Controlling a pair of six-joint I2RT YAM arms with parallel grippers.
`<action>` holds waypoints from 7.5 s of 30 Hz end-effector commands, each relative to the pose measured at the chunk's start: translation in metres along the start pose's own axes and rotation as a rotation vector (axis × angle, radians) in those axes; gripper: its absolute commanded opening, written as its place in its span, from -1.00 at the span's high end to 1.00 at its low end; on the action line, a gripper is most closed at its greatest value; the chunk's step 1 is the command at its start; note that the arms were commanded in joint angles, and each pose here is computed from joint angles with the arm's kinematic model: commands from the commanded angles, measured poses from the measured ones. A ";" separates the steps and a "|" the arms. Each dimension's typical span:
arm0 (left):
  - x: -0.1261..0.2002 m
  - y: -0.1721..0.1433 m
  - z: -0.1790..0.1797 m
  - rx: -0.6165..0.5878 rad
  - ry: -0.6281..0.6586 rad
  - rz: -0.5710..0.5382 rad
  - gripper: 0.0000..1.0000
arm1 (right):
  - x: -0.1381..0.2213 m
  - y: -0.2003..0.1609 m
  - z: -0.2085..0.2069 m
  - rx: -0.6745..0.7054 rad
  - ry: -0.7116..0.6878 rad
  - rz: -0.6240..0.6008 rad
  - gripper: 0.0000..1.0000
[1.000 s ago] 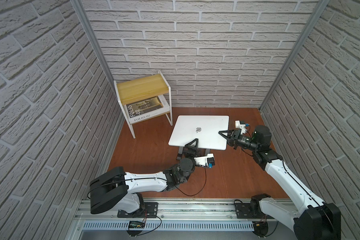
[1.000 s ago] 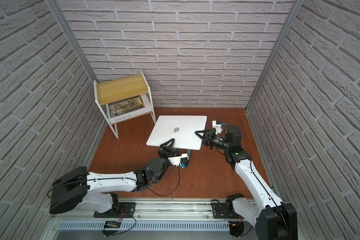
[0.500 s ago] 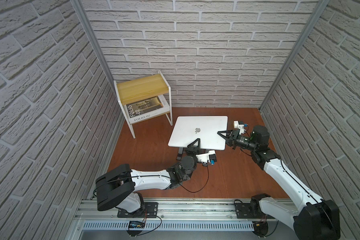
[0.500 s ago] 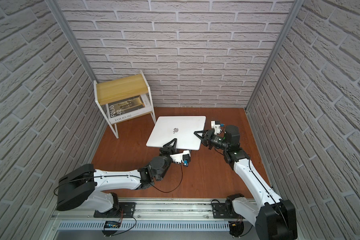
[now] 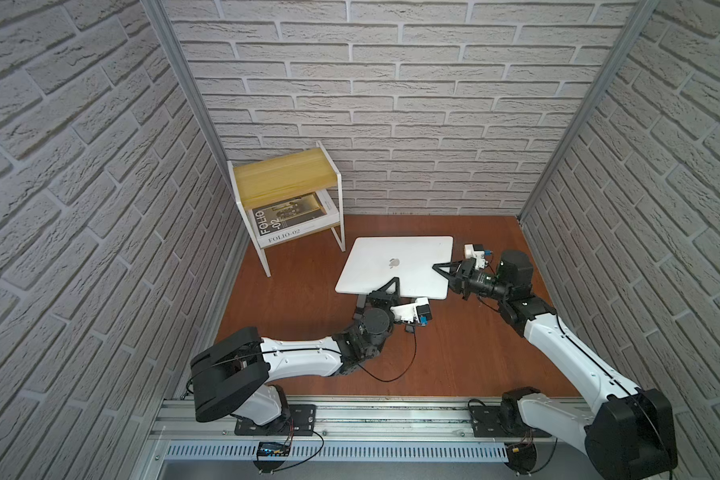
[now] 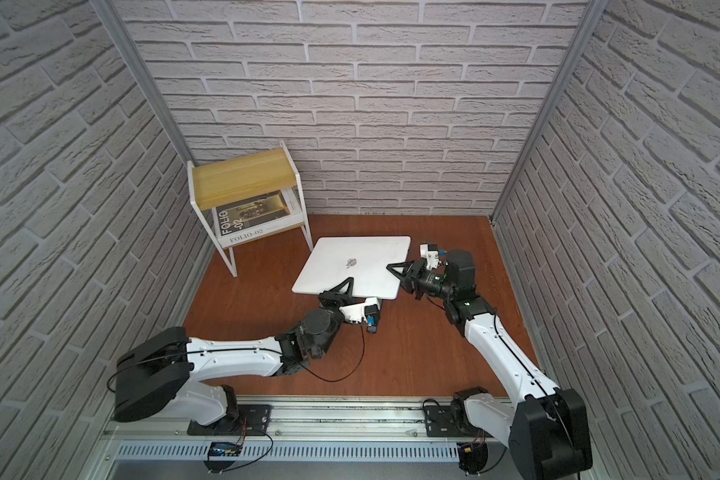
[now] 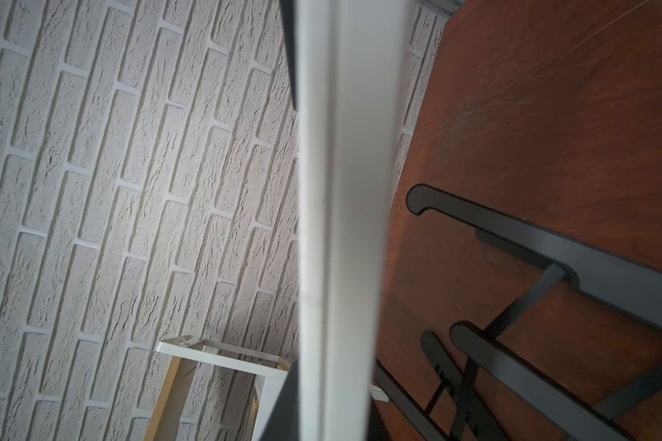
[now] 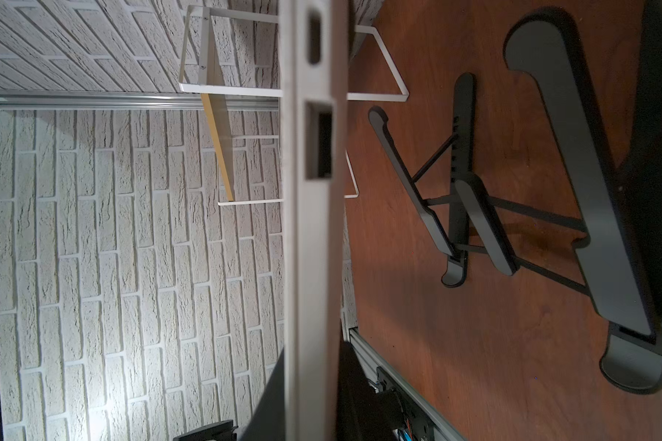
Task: Close the laptop lid and set it aside
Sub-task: Place the laptop on the shelf, then reset both arms
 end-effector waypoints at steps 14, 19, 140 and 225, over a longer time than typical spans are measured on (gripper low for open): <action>0.004 -0.021 0.039 0.110 0.087 0.044 1.00 | 0.010 -0.028 0.075 0.340 0.154 0.054 0.74; 0.006 -0.024 0.044 0.118 0.102 0.052 1.00 | 0.012 -0.028 0.077 0.363 0.131 0.043 0.31; -0.123 -0.302 0.227 -0.199 0.041 0.653 1.00 | 0.120 0.033 -0.010 0.354 -0.136 -0.429 -0.52; -0.061 -0.220 0.292 -0.099 0.206 0.524 -0.97 | 0.125 0.018 0.008 0.398 -0.074 -0.414 -0.57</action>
Point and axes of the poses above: each gripper's point midway between its finger pads, its own x axis back along the fingers, its own z axis along the line the jaws close on, y = z × x, the point moved 2 cm from there along x, back along the fingers, and after that the axes turned 13 degrees about -x, right-handed, at the moved point
